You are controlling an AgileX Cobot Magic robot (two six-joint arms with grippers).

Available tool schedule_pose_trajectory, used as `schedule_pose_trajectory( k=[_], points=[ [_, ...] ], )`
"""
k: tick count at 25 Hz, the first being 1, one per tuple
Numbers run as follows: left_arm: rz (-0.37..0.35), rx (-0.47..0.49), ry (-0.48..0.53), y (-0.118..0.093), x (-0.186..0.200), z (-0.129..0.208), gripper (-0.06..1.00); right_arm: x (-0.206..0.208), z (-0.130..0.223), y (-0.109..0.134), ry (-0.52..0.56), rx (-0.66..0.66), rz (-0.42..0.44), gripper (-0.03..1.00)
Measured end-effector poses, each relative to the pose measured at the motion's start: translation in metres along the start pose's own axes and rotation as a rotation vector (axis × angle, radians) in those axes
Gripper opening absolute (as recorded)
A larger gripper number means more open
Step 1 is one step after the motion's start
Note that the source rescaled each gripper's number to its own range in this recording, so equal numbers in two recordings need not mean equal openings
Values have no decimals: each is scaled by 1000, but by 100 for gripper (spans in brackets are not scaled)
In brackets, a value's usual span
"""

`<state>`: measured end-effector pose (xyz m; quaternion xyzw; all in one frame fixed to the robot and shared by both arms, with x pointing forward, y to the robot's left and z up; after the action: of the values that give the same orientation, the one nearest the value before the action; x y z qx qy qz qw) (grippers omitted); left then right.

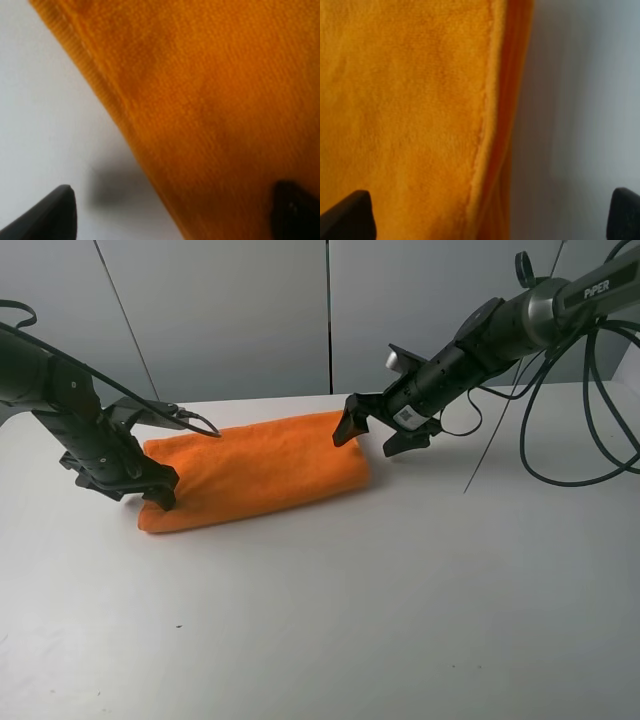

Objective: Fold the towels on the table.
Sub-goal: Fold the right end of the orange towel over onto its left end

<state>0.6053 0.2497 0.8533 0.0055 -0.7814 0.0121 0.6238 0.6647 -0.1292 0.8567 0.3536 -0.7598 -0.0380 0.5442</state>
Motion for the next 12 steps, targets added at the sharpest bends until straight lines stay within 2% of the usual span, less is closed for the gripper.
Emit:
schedule_pose_trajectory(
  k=[8, 12],
  points=[
    [-1, -6, 4, 0, 0, 0, 100, -12, 3, 5, 1, -29, -50, 100],
    [-1, -8, 4, 0, 0, 0, 100, -26, 5, 19, 17, -11, -76, 100]
  ],
)
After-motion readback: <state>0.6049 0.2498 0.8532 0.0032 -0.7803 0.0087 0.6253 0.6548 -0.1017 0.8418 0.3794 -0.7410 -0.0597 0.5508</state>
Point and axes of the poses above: a point on each arm's last joint axis where the gripper is mounted, x pointing back along that axis away from the gripper, y along the wrist's bending axis when the last joint is at zero, z = x × y, the point moved 2 cm from there along -x, pointing out along that axis toward the gripper, and after that the axes turned 15 degrees about x, right-handed, at the moved point
